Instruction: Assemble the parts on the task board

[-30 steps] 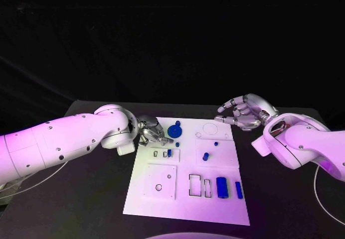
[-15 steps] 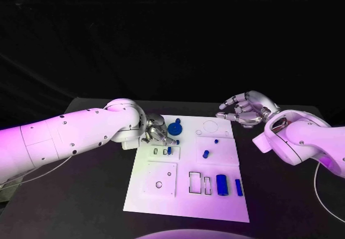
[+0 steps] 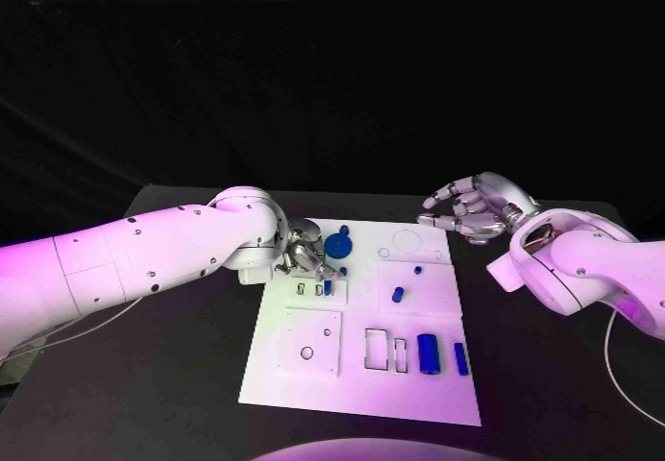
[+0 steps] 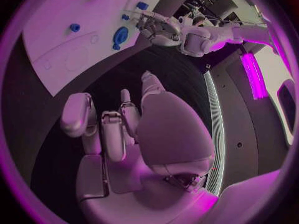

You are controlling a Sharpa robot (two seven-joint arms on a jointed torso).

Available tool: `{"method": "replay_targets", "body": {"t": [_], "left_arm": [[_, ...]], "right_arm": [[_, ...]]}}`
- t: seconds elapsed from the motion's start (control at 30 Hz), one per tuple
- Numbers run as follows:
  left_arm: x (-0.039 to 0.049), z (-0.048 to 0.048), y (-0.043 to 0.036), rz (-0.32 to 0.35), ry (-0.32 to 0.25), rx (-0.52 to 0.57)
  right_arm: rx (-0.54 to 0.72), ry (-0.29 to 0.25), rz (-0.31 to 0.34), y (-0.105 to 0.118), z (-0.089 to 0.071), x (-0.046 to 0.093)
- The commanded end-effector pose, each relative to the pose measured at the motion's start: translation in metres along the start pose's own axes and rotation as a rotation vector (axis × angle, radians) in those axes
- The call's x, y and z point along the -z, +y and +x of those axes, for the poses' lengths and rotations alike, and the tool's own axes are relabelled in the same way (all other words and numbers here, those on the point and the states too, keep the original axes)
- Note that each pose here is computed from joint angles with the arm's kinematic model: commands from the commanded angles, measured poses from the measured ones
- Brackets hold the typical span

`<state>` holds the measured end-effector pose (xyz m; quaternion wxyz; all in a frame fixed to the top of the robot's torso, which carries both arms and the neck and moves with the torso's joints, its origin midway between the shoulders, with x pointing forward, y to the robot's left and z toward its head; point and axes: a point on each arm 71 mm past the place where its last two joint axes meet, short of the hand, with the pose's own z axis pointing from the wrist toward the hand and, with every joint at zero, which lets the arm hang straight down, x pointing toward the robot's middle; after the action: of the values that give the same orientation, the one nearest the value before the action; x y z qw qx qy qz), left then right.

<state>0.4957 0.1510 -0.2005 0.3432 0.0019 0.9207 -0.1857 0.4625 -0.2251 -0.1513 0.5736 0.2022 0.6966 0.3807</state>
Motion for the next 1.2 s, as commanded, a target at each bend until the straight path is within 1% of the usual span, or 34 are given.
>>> {"method": "replay_targets", "body": {"t": [0.03, 0.37, 0.73, 1.2], "left_arm": [[-0.0010, 0.0018, -0.0015, -0.006, 0.029, -0.025], [-0.0022, 0.0045, -0.0047, -0.002, 0.053, -0.037], [-0.0035, 0.0076, -0.0063, -0.001, 0.083, -0.044], [-0.0050, 0.0091, -0.0069, 0.000, 0.101, -0.046]], "right_arm": [[0.010, 0.016, -0.001, 0.0005, 0.0014, -0.0003], [0.015, 0.018, -0.001, 0.0006, 0.0018, -0.0010], [0.018, 0.023, 0.002, 0.0004, 0.0028, -0.0032], [0.022, 0.025, 0.001, 0.0006, 0.0040, -0.0049]]}}
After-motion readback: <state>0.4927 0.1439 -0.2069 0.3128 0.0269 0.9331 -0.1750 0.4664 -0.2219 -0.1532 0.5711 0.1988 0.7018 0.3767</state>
